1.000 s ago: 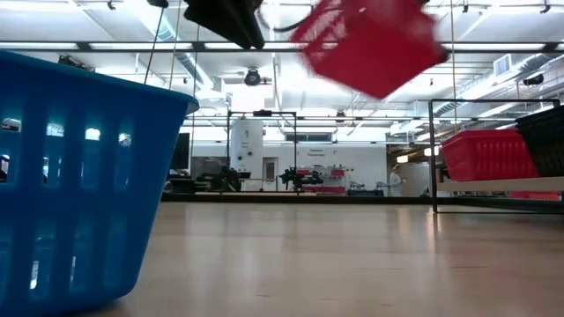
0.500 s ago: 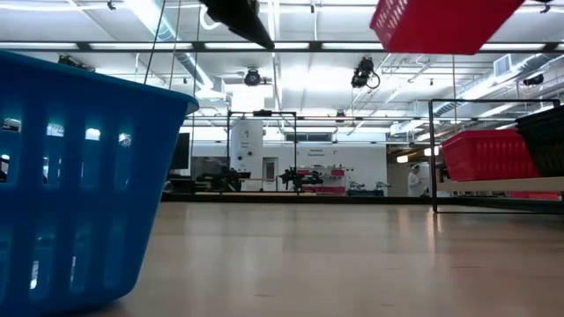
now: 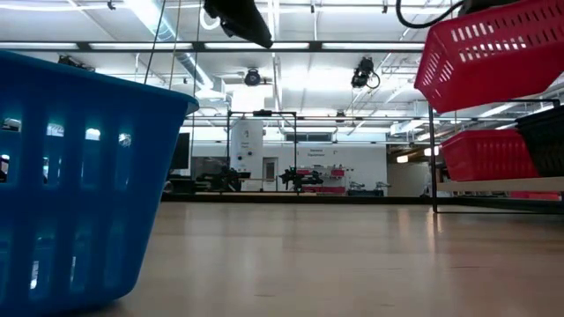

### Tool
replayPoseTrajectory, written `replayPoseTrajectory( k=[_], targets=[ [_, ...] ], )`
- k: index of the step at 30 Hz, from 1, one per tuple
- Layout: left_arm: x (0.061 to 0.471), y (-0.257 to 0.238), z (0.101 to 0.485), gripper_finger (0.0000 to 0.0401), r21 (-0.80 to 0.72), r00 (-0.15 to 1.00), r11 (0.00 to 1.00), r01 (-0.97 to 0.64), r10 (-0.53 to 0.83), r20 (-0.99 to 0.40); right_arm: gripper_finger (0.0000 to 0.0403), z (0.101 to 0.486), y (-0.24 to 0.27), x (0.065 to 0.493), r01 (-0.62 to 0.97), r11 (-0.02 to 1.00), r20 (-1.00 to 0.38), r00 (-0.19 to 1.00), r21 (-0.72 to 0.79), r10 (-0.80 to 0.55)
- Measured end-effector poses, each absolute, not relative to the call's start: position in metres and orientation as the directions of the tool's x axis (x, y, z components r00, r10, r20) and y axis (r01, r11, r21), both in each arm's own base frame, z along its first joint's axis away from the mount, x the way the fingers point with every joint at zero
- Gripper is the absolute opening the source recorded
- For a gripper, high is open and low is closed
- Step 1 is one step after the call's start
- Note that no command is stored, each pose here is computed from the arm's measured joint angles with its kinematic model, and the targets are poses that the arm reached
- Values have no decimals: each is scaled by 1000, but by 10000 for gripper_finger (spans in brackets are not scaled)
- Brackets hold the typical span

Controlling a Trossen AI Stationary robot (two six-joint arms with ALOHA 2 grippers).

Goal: Stack baskets on shelf by color
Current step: Stack the red bin on top of the red bin on the shelf

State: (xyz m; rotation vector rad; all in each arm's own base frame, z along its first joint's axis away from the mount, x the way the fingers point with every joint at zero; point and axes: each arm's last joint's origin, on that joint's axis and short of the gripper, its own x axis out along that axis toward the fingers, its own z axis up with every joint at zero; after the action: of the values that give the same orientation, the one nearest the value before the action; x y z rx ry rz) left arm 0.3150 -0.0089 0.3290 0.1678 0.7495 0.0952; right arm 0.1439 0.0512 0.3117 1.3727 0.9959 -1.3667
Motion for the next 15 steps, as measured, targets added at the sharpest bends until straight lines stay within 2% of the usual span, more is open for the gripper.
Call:
replayPoseTrajectory(
  k=[9, 15],
  targets=[
    [309, -25, 324, 141, 188, 686, 982, 37, 112, -719, 11, 297, 37, 107, 963, -252, -995, 86, 96, -53],
    [309, -26, 324, 135, 139, 685, 990, -13, 110, -720, 14, 284, 29, 87, 956, -271, -993, 104, 114, -50]
  ],
)
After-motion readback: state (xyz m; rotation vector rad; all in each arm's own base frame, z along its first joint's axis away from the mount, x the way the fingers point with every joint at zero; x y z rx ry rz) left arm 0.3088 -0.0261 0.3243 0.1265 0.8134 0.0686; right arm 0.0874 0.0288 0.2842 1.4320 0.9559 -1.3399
